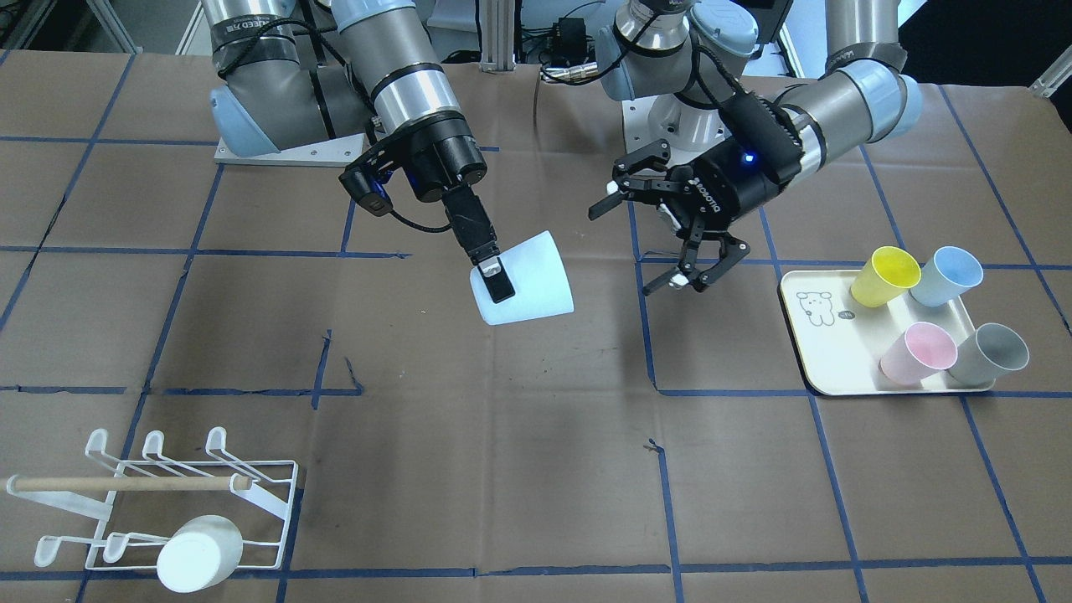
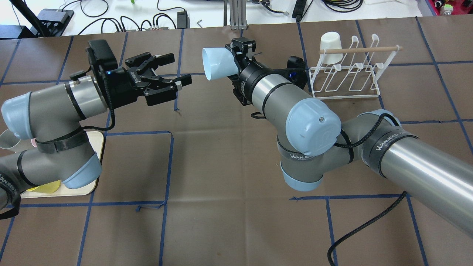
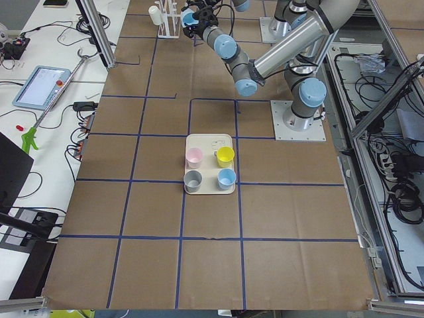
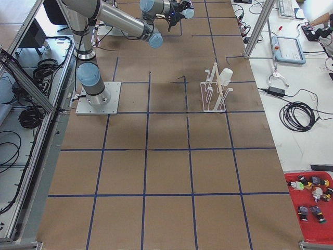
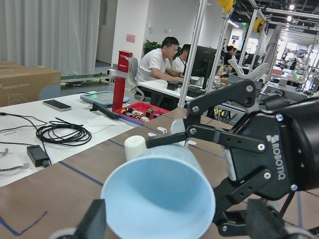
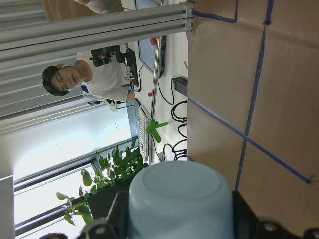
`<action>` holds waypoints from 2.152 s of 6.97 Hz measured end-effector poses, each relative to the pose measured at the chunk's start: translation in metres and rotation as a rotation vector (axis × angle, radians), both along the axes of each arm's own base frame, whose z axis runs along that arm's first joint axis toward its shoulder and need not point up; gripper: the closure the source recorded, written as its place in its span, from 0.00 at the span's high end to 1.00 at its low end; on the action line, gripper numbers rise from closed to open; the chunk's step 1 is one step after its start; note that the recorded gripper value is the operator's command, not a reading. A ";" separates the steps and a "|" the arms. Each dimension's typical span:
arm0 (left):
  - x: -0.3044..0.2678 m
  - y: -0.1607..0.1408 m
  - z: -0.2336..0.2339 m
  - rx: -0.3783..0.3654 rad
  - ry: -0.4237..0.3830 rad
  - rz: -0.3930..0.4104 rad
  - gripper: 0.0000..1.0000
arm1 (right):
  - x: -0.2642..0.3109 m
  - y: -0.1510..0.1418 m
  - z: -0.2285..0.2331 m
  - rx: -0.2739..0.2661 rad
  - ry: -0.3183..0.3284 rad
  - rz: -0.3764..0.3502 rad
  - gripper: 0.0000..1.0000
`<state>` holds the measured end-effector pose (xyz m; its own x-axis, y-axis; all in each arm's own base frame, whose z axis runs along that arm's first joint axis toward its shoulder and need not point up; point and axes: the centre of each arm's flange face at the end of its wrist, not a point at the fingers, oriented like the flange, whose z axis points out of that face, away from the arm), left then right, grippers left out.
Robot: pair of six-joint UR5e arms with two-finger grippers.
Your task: Transfer IKEA cup to right arm and place on rack
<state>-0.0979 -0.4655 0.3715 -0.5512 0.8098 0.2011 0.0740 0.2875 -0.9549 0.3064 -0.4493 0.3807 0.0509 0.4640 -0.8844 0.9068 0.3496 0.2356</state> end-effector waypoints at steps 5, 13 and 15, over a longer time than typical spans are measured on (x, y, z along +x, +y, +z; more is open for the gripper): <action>0.044 -0.083 0.020 0.460 -0.248 0.540 0.99 | -0.127 -0.076 0.007 -0.230 0.499 -0.024 0.10; -0.022 -0.052 0.097 1.066 -0.761 0.723 1.00 | -0.283 -0.147 -0.023 -0.273 1.437 0.086 0.07; -0.020 -0.045 0.103 1.066 -0.752 0.729 1.00 | -0.307 -0.167 -0.033 -0.324 1.551 0.078 0.07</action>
